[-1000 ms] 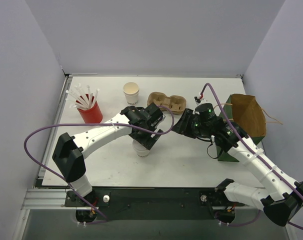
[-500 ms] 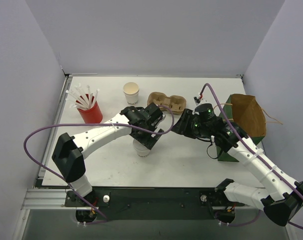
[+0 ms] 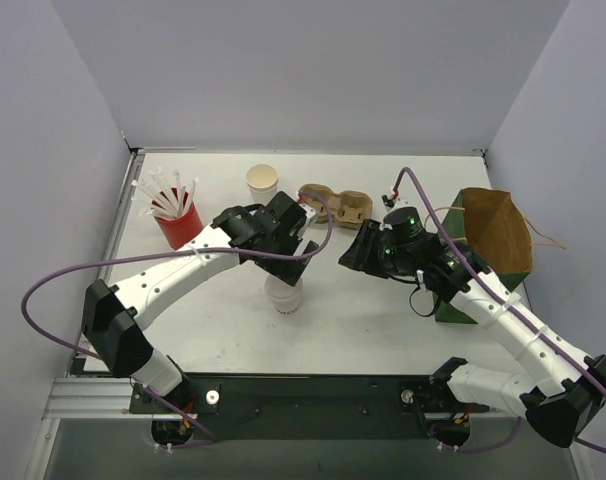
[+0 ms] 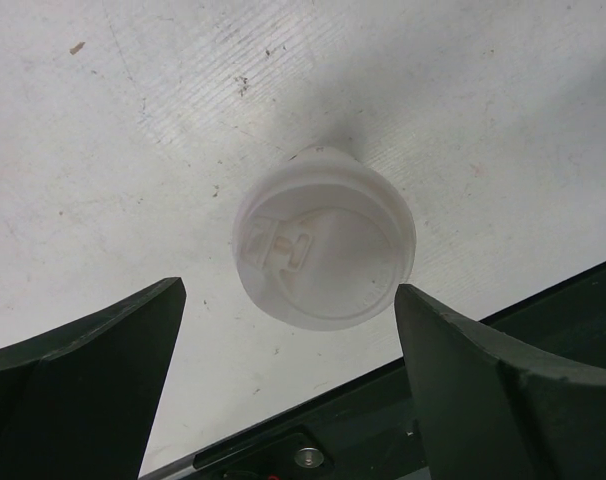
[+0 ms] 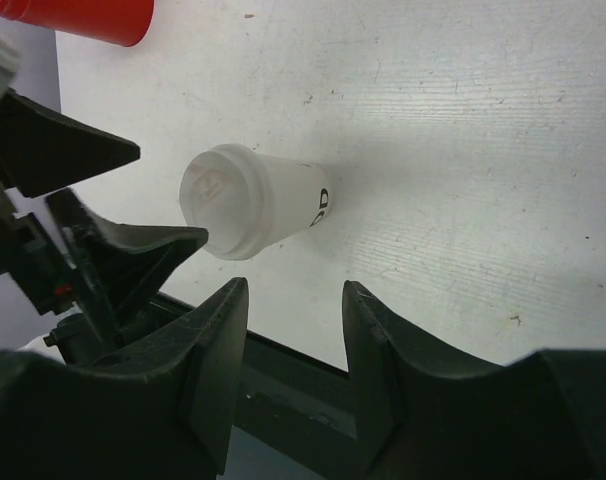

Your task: Pack the takeout coffee

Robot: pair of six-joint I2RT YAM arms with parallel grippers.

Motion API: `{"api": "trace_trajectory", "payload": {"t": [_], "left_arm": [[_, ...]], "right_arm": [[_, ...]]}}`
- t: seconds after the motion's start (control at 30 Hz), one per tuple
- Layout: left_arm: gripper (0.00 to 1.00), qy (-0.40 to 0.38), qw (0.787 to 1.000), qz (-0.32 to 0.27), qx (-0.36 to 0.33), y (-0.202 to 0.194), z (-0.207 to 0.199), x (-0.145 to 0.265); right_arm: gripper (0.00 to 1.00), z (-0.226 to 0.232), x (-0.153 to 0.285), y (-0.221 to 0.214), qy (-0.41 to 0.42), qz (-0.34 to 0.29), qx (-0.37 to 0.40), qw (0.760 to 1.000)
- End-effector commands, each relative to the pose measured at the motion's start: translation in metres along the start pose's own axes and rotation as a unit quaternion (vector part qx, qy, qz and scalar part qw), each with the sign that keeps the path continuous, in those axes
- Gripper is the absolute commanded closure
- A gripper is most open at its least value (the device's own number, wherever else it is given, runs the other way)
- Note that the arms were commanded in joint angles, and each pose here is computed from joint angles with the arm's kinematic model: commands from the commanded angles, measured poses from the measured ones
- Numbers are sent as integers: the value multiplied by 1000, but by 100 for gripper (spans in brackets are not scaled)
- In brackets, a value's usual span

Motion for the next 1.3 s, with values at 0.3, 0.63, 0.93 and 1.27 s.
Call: {"api": "trace_trajectory", "payload": {"t": [0.3, 0.63, 0.93, 1.27], "left_arm": [[48, -51, 988, -95, 113, 3, 24, 27], [62, -76, 979, -93, 162, -1, 25, 8], [63, -83, 977, -85, 176, -6, 24, 0], [64, -82, 977, -79, 181, -10, 24, -9]], "right_arm": [[62, 23, -21, -13, -2, 35, 59, 998], [70, 61, -65, -32, -26, 88, 134, 987], [72, 65, -90, -50, -64, 104, 157, 980], [76, 55, -98, -58, -91, 109, 159, 977]]}}
Point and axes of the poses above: each gripper's point midway between its finger pads, its own x axis back along the fingers, its own z axis along the line the jaws close on, y = z × x, the point moved 4 cm from there along x, back along the fingers, and after that the axes turned 9 degrees about x, right-handed, at the moved point
